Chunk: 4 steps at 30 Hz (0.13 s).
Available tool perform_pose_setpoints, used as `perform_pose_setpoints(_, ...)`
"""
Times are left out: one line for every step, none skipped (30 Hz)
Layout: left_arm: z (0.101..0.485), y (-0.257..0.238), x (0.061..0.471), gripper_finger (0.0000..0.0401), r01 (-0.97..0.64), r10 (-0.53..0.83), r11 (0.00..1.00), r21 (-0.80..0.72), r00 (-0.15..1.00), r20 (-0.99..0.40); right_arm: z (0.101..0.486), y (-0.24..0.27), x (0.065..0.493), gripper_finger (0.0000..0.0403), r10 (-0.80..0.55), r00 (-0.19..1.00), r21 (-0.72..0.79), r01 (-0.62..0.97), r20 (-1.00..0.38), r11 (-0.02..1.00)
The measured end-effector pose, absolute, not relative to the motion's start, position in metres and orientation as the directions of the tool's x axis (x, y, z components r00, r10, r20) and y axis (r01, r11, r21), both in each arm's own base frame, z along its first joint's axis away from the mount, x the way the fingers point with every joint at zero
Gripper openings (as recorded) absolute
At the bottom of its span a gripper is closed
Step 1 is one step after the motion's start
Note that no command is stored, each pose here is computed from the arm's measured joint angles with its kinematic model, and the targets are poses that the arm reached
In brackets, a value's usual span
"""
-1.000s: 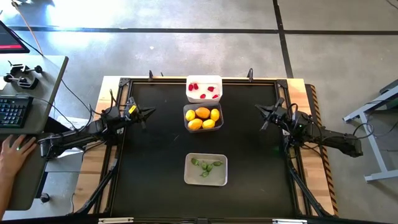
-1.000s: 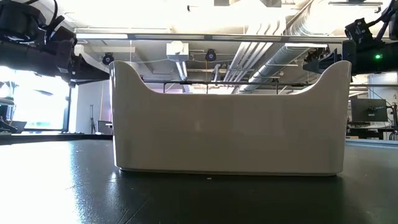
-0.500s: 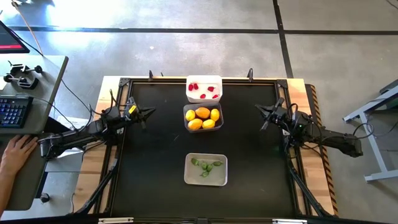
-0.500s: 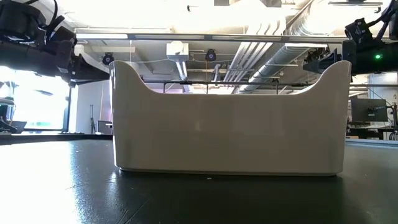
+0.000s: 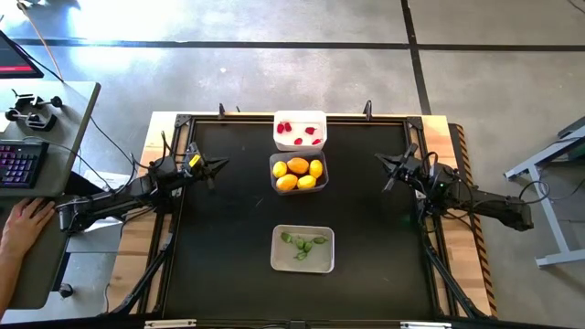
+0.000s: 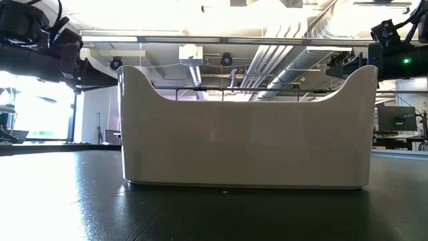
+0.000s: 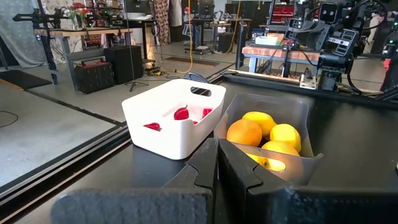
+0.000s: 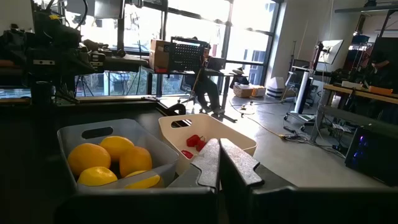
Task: Sort produce into baskets
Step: Return to Home Position
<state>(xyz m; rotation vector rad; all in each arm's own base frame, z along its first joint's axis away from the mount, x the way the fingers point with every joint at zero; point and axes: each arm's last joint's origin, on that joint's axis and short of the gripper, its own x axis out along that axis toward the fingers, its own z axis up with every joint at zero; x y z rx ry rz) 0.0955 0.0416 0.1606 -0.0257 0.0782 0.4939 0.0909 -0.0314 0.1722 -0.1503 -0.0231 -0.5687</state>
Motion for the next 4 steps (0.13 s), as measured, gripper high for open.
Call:
perform_pose_setpoints(0.1607,0.0416,0.0955,0.0,-0.474,0.472,0.88,-0.006,0.878,-0.081,0.1721,-0.0314,0.0909,0.0,-0.535,0.843,-0.135,0.538,0.063,0.832)
perform_pose_setpoints(0.1607,0.0416,0.0955,0.0,-0.475,0.473,0.88,-0.006,0.877,-0.081,0.1721,-0.0314,0.0909,0.0,-0.535,0.842,-0.135,0.538,0.063,0.832)
perform_pose_setpoints(0.1606,0.0416,0.0955,0.0,-0.474,0.472,0.88,-0.006,0.878,-0.081,0.1721,-0.0314,0.0909,0.0,-0.535,0.843,-0.135,0.538,0.063,0.832)
perform_pose_setpoints(0.1607,0.0416,0.0955,0.0,-0.475,0.473,0.88,-0.006,0.877,-0.081,0.1721,-0.0314,0.0909,0.0,-0.535,0.843,-0.135,0.538,0.063,0.832)
